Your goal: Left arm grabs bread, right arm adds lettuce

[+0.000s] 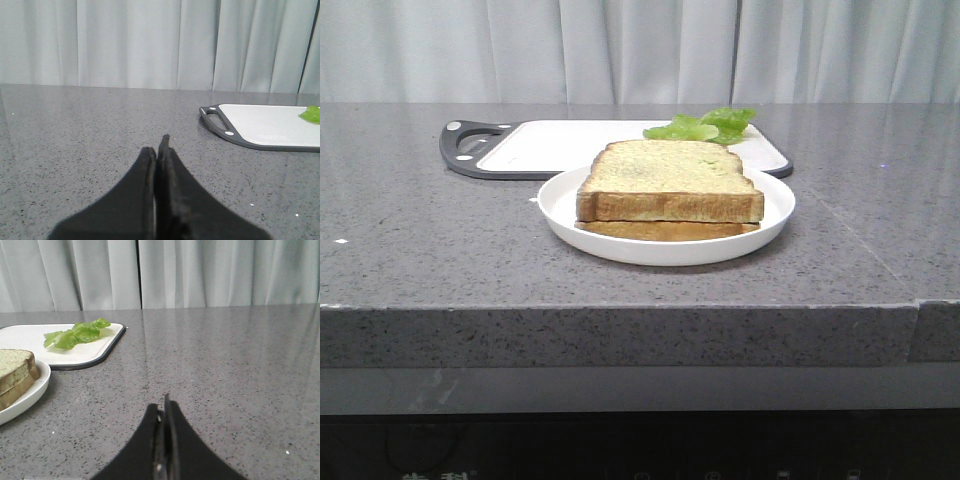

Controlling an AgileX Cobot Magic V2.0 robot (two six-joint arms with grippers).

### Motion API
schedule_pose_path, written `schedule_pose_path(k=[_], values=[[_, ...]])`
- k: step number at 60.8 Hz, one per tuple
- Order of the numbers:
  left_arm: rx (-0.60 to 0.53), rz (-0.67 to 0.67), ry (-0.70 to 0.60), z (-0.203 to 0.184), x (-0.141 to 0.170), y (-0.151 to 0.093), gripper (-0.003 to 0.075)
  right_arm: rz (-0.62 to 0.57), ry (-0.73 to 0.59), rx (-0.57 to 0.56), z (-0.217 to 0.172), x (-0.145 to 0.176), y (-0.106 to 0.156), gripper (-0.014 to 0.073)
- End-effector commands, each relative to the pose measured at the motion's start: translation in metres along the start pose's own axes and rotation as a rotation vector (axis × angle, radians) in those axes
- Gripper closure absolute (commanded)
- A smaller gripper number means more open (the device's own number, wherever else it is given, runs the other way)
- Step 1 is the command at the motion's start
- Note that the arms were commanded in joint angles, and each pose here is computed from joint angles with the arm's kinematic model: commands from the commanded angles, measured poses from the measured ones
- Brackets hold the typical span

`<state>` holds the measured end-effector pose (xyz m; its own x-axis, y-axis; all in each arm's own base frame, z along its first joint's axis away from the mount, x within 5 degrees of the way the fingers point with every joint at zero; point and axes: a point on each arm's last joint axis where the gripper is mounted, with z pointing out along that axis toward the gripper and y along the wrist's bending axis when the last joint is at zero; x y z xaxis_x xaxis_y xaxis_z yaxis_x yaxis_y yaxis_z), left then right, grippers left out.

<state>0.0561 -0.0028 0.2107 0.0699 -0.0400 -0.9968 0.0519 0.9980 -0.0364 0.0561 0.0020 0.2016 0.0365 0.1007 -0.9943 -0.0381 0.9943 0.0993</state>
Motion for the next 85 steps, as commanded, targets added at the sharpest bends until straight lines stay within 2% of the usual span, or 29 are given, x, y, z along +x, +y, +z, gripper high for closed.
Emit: schedule_pose_path(k=[1, 50, 56, 60, 71, 85], values=[[-0.001, -0.011, -0.092, -0.002, -0.006, 0.0, 0.0741, 0.004, -0.093, -0.007, -0.001, -0.009, 0.001, 0.0713], [-0.002, -0.017, -0.097, -0.002, -0.007, 0.0, 0.0741, 0.004, -0.113, -0.008, -0.002, -0.011, 0.001, 0.0713], [-0.001, -0.099, -0.113, -0.002, -0.013, 0.001, 0.0741, 0.004, -0.137, -0.01, -0.002, -0.015, 0.001, 0.0713], [0.001, -0.155, -0.133, -0.004, -0.021, 0.0, 0.0741, 0.004, -0.152, -0.012, -0.004, -0.024, 0.002, 0.0713], [0.029, -0.147, -0.131, -0.012, -0.058, -0.004, 0.0741, 0.004, -0.179, -0.02, -0.016, -0.069, 0.007, 0.0713], [0.041, -0.074, -0.05, -0.018, -0.118, -0.008, 0.0741, 0.002, -0.079, -0.017, -0.026, -0.131, 0.014, 0.0713]])
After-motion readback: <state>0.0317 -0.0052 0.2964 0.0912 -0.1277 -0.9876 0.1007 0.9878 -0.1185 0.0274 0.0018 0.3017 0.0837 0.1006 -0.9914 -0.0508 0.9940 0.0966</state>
